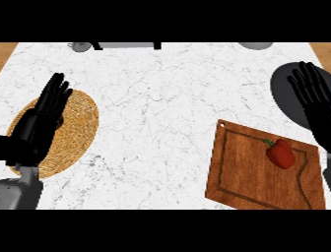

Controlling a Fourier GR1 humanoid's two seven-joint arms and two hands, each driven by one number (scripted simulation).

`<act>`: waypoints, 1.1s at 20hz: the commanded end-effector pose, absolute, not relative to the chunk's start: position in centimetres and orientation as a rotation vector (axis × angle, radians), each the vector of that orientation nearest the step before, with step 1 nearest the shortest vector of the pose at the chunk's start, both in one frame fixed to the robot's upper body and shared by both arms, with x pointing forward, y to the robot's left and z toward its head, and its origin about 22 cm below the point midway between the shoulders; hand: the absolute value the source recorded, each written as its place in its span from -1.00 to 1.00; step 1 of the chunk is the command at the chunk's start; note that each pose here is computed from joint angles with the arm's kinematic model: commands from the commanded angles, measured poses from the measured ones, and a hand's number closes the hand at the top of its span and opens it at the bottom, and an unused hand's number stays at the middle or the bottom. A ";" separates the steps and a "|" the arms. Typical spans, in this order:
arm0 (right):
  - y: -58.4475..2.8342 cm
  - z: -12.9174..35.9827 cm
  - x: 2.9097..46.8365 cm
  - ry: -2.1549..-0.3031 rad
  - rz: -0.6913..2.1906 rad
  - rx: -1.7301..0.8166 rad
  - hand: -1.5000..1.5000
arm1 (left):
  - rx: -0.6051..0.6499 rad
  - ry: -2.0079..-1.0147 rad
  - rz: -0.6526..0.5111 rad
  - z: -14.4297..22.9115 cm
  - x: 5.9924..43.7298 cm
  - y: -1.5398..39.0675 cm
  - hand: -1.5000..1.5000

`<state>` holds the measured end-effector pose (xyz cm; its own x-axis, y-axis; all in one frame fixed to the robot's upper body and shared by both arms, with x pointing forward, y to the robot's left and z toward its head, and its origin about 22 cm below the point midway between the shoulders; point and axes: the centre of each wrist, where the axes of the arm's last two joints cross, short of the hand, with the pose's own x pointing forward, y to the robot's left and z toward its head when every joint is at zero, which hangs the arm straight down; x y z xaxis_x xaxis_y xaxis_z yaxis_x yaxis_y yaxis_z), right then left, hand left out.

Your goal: Pick the bell pepper from the cutting board and place it in the pan

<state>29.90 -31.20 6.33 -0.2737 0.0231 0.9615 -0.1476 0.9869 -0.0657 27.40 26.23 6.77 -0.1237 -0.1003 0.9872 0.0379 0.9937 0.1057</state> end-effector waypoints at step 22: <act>-40.6 3.1 31.7 -1.110 1.014 -0.636 -1.00 | 0.081 -1.502 -0.348 6.3 28.0 24.4 0.00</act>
<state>30.97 -41.05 1.69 0.1104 0.8021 0.5868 -0.2587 0.5933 -0.7623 27.73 24.82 5.85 0.0209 -0.2796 0.9599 0.1724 0.9467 0.2720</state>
